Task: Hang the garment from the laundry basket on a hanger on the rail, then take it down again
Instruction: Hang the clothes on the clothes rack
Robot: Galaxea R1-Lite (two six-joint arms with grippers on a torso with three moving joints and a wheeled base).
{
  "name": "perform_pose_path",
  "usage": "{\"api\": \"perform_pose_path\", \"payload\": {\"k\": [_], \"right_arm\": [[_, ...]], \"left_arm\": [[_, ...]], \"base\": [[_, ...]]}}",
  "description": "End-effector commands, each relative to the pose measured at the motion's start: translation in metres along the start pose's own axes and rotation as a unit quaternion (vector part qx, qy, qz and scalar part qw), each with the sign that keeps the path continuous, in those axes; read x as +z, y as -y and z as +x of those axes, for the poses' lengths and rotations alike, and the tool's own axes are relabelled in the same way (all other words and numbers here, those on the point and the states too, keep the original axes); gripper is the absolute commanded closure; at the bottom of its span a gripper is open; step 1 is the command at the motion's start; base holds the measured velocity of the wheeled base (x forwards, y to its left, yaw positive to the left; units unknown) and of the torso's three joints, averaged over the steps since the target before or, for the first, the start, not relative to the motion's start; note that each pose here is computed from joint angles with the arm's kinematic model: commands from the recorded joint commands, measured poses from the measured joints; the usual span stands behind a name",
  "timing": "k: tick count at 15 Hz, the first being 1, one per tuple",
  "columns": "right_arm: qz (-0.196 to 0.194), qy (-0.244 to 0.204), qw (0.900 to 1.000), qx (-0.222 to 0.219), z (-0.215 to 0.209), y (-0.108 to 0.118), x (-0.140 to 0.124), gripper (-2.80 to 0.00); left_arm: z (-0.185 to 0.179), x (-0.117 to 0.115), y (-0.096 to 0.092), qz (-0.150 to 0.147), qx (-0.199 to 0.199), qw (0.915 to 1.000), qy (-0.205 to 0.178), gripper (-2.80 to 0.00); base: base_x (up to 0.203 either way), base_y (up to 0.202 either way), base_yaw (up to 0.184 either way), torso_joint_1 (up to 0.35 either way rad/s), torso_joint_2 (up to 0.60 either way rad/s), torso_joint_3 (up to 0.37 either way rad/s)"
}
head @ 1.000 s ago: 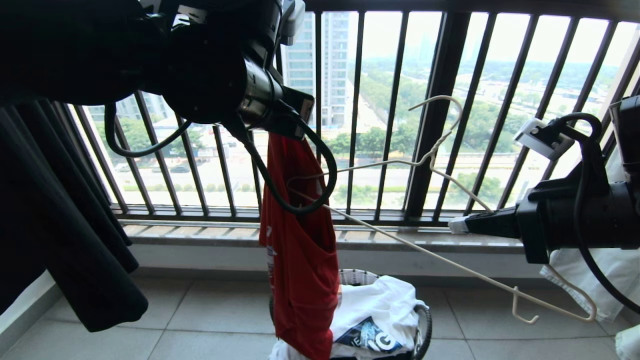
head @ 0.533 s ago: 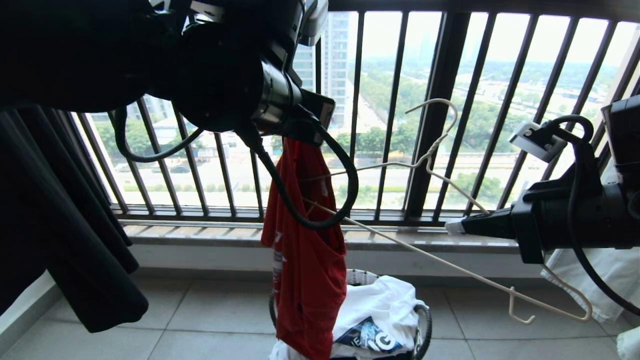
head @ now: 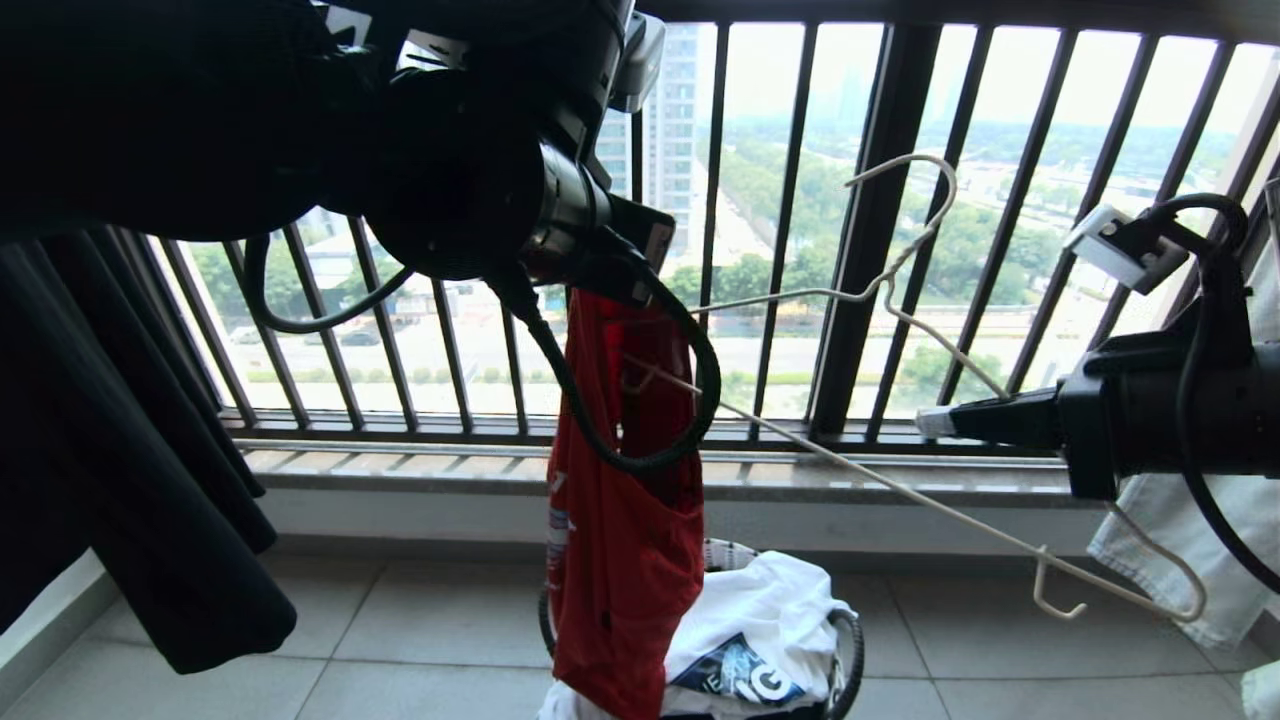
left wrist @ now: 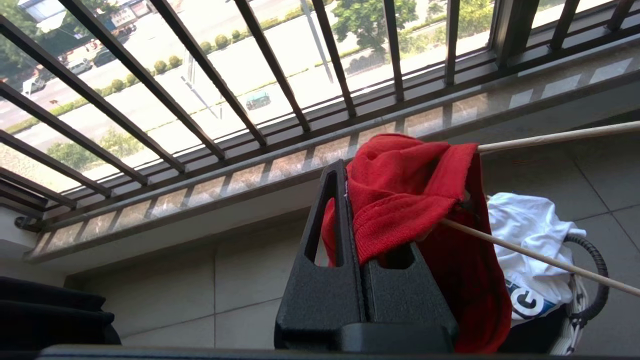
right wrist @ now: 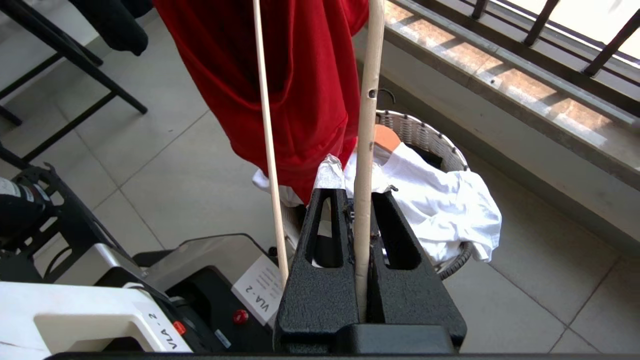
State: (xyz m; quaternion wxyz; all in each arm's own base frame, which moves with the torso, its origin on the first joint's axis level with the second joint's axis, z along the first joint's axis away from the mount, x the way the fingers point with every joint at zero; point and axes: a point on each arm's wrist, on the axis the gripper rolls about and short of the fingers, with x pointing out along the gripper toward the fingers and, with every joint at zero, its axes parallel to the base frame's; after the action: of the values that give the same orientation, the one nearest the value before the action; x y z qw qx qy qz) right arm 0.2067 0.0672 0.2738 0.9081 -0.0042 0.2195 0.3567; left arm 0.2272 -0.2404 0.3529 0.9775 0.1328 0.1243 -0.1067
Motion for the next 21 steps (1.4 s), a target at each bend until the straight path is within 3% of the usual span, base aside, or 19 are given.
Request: {"api": "perform_pose_path", "payload": {"k": [1, 5, 11, 21], "right_arm": [[0.000, 0.013, 1.000, -0.013, -0.009, 0.003, 0.003, 0.00], [-0.006, 0.020, 1.000, -0.008, -0.015, -0.001, 0.004, 0.00], [-0.019, -0.005, 0.999, 0.048, -0.003, -0.022, -0.004, 0.00], [-0.023, -0.015, 0.997, 0.068, 0.001, -0.030, -0.007, 0.00]], "left_arm": [[0.002, -0.001, 0.001, 0.004, 0.007, 1.0000, -0.004, 0.00], [0.004, -0.001, 0.006, 0.004, 0.005, 1.0000, -0.002, 0.00], [0.013, 0.000, 0.013, 0.003, 0.004, 0.9999, 0.012, 0.00], [0.017, 0.002, 0.016, 0.010, 0.003, 0.9997, 0.024, 0.00]], "base": [[0.000, 0.000, 0.000, 0.000, 0.00, 0.000], [0.000, 0.000, 0.000, 0.000, 0.00, 0.000], [0.000, 0.000, 0.000, 0.000, 0.00, 0.000], [0.000, 0.000, 0.000, 0.000, 0.00, 0.000]]}}
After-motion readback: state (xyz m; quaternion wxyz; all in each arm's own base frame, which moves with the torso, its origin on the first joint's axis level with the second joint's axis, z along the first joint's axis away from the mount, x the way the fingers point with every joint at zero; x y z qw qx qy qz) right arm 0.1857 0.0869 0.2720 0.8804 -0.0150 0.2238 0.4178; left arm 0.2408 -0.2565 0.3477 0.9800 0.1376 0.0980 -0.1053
